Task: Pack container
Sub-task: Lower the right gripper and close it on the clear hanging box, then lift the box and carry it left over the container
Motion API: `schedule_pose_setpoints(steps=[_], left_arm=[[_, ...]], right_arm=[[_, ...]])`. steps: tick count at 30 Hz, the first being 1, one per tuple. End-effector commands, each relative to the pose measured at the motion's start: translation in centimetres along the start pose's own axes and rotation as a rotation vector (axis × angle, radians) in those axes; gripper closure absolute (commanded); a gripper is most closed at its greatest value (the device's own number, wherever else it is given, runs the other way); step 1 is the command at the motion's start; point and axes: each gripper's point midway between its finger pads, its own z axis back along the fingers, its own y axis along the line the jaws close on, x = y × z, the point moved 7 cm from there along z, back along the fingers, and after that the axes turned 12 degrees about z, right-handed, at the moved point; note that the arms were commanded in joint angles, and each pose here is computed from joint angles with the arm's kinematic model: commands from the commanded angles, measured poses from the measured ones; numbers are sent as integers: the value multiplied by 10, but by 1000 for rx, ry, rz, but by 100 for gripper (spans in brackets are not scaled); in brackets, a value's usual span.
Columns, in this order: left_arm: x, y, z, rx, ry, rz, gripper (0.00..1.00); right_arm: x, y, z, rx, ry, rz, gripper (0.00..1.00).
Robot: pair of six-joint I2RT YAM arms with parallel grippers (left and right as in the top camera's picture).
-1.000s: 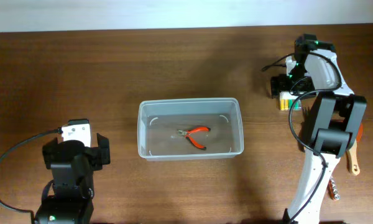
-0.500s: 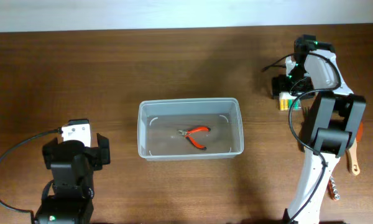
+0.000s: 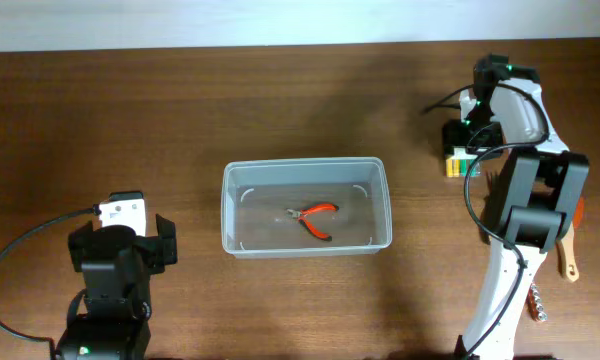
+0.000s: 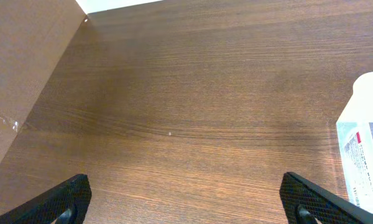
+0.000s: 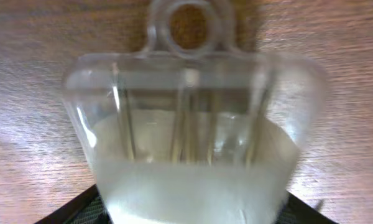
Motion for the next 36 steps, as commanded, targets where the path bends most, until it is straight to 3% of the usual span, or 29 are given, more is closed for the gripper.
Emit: schedule_pose_setpoints(steps=[1, 16, 36], left_arm=[[7, 1, 4, 1, -20, -11, 1], [6, 1, 4, 1, -18, -12, 1], [6, 1, 4, 1, -18, -12, 1]], right_arm=[[9, -5, 13, -7, -42, 0, 34], [10, -2, 43, -13, -64, 7, 49], [15, 68, 183, -28, -288, 155, 50]])
